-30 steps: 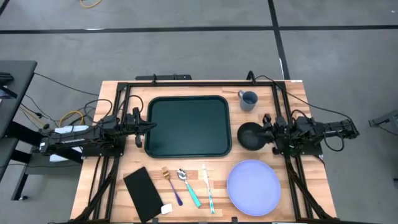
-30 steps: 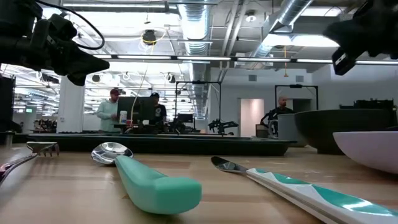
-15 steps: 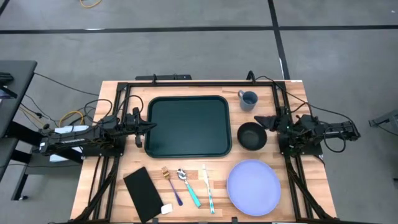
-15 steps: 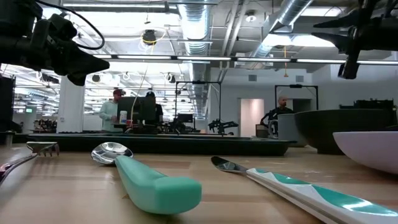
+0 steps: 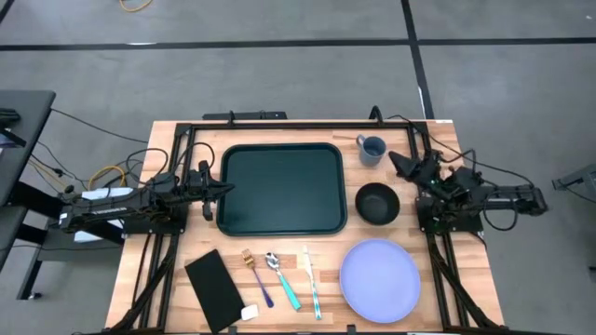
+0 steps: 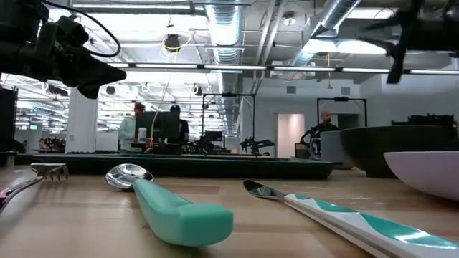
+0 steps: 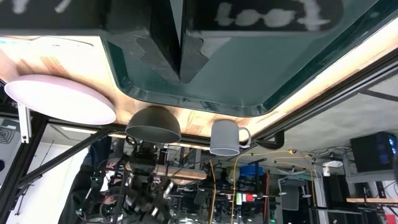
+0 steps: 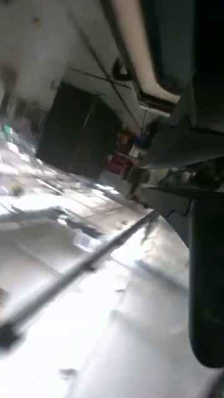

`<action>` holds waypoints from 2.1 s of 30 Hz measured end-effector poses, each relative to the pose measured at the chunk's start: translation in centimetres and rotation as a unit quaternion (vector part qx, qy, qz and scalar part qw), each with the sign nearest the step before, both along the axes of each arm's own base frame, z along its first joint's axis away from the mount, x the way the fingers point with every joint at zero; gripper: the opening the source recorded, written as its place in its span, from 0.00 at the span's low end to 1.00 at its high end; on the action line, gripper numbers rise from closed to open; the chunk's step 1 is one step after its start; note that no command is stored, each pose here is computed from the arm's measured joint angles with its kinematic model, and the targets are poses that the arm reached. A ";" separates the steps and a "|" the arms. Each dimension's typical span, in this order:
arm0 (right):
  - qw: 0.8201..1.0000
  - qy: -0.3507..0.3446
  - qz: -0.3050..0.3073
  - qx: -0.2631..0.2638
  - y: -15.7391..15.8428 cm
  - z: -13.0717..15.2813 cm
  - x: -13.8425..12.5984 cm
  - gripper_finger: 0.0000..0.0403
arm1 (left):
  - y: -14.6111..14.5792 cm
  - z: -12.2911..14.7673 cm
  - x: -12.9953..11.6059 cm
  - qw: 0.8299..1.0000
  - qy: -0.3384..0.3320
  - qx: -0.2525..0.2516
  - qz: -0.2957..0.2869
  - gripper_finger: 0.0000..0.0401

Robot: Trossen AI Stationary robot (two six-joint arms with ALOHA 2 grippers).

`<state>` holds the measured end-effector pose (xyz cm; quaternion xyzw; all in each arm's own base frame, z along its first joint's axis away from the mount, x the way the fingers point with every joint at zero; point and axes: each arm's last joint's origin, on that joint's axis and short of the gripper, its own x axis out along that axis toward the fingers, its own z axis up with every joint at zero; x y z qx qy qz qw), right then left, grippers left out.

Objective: Set up tray
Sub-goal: Put the blue mug on the black serving tray

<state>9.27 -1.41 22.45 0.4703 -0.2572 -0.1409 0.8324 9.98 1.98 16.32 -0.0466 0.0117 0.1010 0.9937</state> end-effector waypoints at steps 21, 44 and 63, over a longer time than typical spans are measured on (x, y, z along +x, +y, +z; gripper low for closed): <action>0.638 0.764 -0.036 -0.089 -7.0 9.8 14.2 0.13 | 0.0 0.0 0.0 1.000 0.000 0.000 0.000 0.00; 0.498 0.855 0.135 0.048 -13.5 1.9 17.4 0.42 | 0.0 0.0 0.0 1.000 0.000 0.000 0.000 0.00; 0.461 0.872 0.144 0.084 -15.7 -2.6 18.7 0.36 | 0.0 0.0 0.0 1.000 0.000 0.000 0.001 0.00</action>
